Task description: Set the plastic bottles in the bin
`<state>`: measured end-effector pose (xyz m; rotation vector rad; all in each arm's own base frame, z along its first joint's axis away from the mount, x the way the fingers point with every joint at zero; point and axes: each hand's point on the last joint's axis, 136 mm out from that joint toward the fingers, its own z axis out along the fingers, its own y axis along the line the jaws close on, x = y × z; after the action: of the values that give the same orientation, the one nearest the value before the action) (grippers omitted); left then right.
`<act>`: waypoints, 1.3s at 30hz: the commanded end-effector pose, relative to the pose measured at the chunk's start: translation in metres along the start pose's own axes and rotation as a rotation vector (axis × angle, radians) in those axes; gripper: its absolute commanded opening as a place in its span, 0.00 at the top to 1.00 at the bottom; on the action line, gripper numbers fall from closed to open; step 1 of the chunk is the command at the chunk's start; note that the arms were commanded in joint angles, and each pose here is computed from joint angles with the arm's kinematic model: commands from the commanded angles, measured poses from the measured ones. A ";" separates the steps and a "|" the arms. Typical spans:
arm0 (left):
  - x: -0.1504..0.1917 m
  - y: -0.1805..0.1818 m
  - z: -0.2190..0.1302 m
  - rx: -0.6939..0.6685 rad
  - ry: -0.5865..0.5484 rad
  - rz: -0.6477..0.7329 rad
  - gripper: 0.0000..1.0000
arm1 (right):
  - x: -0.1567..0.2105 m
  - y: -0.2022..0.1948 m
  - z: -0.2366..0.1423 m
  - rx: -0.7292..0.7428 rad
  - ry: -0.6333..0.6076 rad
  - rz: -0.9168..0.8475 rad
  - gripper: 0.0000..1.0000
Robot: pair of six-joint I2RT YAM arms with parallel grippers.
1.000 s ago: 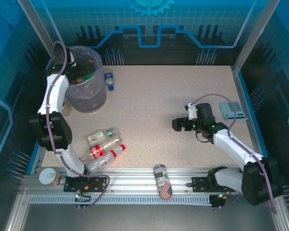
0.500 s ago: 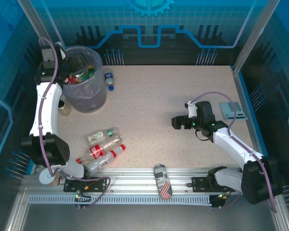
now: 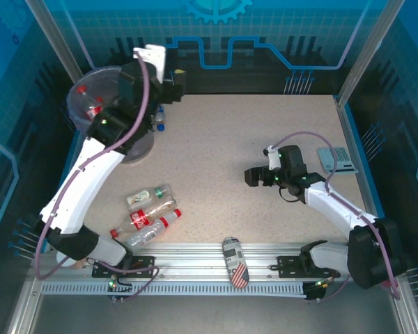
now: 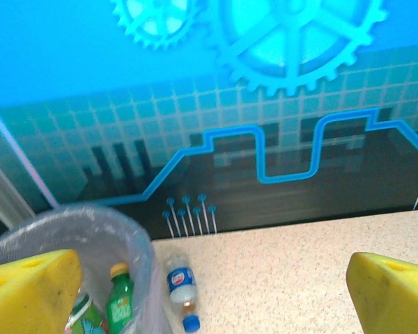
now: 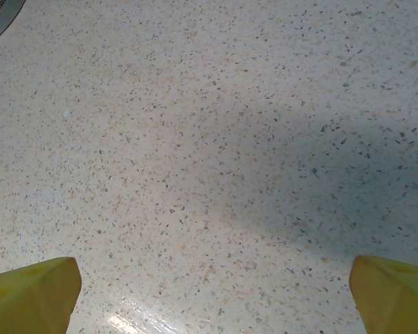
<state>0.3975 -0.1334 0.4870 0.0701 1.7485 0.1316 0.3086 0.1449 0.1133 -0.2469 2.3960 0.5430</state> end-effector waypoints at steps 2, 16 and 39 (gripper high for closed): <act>0.029 -0.037 0.038 -0.097 0.091 0.184 0.01 | -0.007 0.012 0.000 -0.027 -0.021 -0.008 0.00; 0.194 -0.098 0.212 -0.141 0.406 0.200 0.01 | 0.011 0.007 -0.016 -0.002 -0.048 -0.001 0.00; 0.353 0.015 0.286 -0.351 0.689 0.111 0.01 | 0.026 0.000 -0.013 0.011 -0.020 -0.005 0.00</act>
<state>0.6167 -0.0774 0.1133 -0.0854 2.3297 0.6065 0.2815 0.1396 0.1057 -0.2395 2.3800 0.5436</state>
